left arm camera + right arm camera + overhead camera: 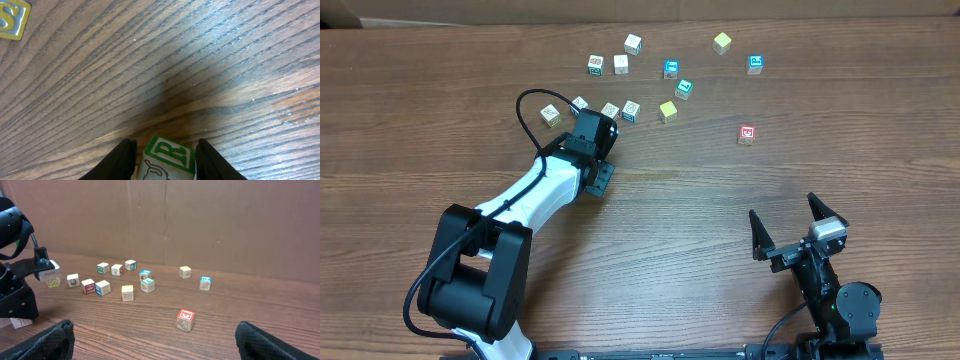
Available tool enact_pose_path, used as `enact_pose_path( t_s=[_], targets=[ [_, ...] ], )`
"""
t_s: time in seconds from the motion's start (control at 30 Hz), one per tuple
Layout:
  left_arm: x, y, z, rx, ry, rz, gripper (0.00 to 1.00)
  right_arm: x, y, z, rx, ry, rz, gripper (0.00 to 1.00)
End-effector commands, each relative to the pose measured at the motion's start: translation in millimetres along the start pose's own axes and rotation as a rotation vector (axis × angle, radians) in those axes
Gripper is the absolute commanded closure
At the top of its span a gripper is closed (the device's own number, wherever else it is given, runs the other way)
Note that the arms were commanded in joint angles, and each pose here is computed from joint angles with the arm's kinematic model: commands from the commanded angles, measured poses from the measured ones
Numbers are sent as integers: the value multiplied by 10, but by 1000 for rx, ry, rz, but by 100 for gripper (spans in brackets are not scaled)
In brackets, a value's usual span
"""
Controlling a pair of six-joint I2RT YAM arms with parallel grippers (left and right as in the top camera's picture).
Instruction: Form a circle
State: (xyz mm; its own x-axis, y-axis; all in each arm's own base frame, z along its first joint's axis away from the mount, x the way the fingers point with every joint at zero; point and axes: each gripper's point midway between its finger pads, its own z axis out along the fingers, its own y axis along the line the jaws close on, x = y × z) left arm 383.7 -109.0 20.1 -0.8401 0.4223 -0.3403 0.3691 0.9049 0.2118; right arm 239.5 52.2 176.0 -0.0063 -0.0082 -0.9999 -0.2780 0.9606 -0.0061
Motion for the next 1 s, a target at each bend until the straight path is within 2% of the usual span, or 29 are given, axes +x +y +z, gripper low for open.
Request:
enact_pose_path(
  t_s=[0.0, 0.2, 0.4, 0.5, 0.9, 0.97],
  targets=[
    [54, 27, 42, -13, 16, -23, 64, 18, -4, 1, 1, -3, -2, 0],
    [41, 29, 42, -14, 10, -30, 60, 18, -4, 1, 2, -3, -2, 0],
    [34, 29, 42, -13, 7, -33, 69, 18, -4, 1, 2, -3, -2, 0],
    [20, 32, 42, -14, 2, -45, 69, 18, -4, 1, 2, -3, -2, 0],
    [19, 32, 42, -15, 1, -56, 58, 18, -4, 1, 1, -3, -2, 0],
    [18, 34, 43, -15, 1, -57, 52, 18, -4, 1, 2, -3, -2, 0]
  ],
)
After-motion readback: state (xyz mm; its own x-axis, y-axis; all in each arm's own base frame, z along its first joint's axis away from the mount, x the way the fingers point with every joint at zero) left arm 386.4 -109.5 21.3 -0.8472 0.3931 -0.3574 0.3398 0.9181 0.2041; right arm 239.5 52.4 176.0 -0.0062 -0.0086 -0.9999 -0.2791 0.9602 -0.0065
